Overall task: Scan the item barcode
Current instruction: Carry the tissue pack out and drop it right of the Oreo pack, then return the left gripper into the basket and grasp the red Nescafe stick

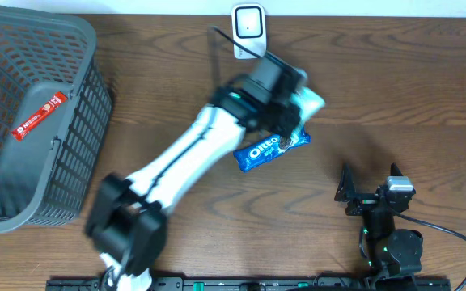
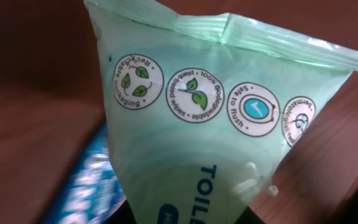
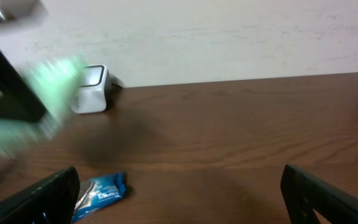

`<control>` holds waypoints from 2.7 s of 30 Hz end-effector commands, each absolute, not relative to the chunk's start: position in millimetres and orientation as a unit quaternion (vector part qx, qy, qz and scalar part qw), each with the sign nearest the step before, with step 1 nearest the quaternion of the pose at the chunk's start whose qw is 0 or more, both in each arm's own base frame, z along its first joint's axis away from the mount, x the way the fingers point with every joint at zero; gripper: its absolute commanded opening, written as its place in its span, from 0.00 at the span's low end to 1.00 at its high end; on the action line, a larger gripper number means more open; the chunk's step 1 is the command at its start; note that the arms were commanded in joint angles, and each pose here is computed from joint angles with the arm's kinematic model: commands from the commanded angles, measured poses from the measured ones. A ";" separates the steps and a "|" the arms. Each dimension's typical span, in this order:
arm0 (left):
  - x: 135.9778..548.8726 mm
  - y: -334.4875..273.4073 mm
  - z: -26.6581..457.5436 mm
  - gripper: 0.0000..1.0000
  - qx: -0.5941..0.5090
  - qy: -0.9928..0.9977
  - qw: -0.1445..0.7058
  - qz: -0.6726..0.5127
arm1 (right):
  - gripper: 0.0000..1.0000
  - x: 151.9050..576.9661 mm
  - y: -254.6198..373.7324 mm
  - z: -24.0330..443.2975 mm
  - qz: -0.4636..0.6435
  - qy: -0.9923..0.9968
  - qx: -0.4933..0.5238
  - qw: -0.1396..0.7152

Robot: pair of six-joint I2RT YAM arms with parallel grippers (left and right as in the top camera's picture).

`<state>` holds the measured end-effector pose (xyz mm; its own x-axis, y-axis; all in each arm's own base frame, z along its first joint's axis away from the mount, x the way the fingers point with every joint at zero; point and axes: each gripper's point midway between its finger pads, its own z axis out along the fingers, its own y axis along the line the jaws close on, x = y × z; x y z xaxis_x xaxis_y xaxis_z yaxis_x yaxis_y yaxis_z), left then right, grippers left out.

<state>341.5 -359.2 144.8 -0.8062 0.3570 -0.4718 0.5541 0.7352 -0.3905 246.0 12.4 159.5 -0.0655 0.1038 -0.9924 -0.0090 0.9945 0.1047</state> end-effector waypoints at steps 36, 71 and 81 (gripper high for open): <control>364.4 -305.5 218.8 0.98 0.202 0.922 0.285 -0.165 | 0.99 245.8 12.6 158.8 0.035 0.730 0.028 0.682; 388.0 234.3 133.5 0.99 -0.698 0.688 0.200 0.015 | 0.99 245.8 12.6 158.8 0.035 0.730 0.028 0.682; 394.6 265.5 91.7 0.98 -0.743 0.630 0.213 0.075 | 0.99 245.8 12.5 158.8 0.035 0.730 0.028 0.682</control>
<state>401.3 251.8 96.8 0.1111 -0.9373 -0.3303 -0.9715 -0.0325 -0.2347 246.0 12.4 159.5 -0.0655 0.1038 -0.9924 -0.0090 0.9945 0.1047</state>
